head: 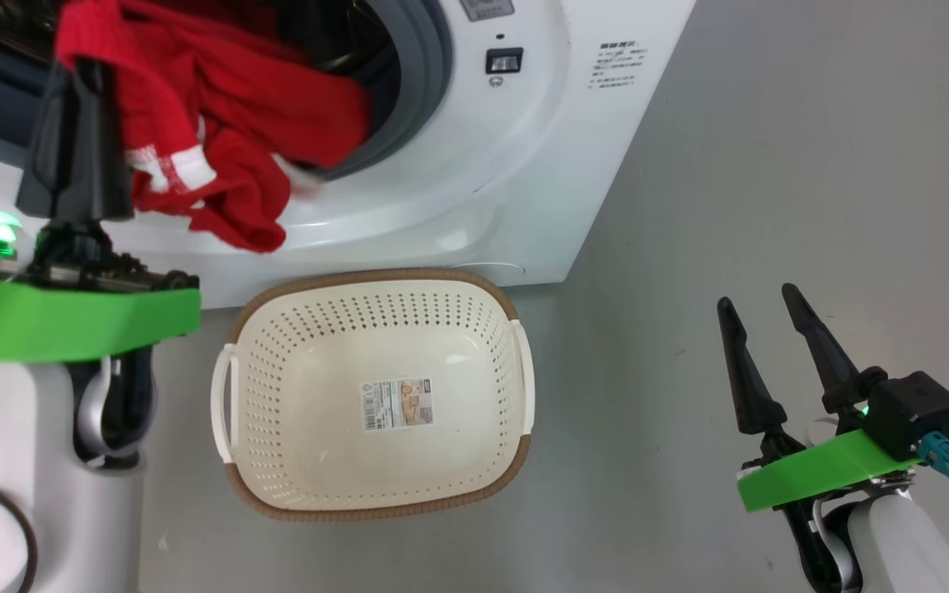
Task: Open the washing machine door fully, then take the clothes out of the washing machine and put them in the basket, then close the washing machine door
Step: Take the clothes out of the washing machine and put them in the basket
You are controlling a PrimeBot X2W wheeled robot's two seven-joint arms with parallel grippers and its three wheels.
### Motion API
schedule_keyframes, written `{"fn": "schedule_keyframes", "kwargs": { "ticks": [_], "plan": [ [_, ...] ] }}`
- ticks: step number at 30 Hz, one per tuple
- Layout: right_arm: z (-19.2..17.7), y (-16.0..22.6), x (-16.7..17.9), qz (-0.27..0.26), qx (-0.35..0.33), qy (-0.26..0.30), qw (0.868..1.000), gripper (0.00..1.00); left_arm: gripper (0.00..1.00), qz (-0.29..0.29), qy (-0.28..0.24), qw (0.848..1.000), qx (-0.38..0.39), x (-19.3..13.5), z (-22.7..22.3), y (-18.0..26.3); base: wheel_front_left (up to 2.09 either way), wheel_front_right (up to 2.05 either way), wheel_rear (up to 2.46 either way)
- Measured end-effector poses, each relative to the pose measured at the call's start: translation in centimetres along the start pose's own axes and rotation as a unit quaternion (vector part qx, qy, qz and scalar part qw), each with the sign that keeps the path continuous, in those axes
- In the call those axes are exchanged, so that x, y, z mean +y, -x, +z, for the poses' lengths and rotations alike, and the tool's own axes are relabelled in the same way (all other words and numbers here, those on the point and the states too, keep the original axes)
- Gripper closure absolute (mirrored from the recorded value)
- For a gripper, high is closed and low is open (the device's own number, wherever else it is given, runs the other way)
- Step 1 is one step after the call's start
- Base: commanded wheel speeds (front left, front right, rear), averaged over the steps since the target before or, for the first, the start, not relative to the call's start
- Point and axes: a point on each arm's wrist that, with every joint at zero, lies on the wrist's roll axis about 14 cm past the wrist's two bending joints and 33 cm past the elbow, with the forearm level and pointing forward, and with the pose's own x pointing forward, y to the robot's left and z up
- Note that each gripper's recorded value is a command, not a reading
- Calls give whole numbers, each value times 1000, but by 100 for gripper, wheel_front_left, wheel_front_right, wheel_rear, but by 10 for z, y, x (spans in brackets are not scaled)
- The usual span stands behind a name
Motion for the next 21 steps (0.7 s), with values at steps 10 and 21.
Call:
{"fn": "schedule_keyframes", "kwargs": {
  "ticks": [10,21],
  "plan": [
    [-6,1,-2,-2,7,-1,1000,0,100,-18,2,998,-66,-13,39,1,0,0,0],
    [-19,-2,-4,-4,24,-2,1000,0,100,-6,18,997,77,-9,-56,43,0,0,0]
  ]
}}
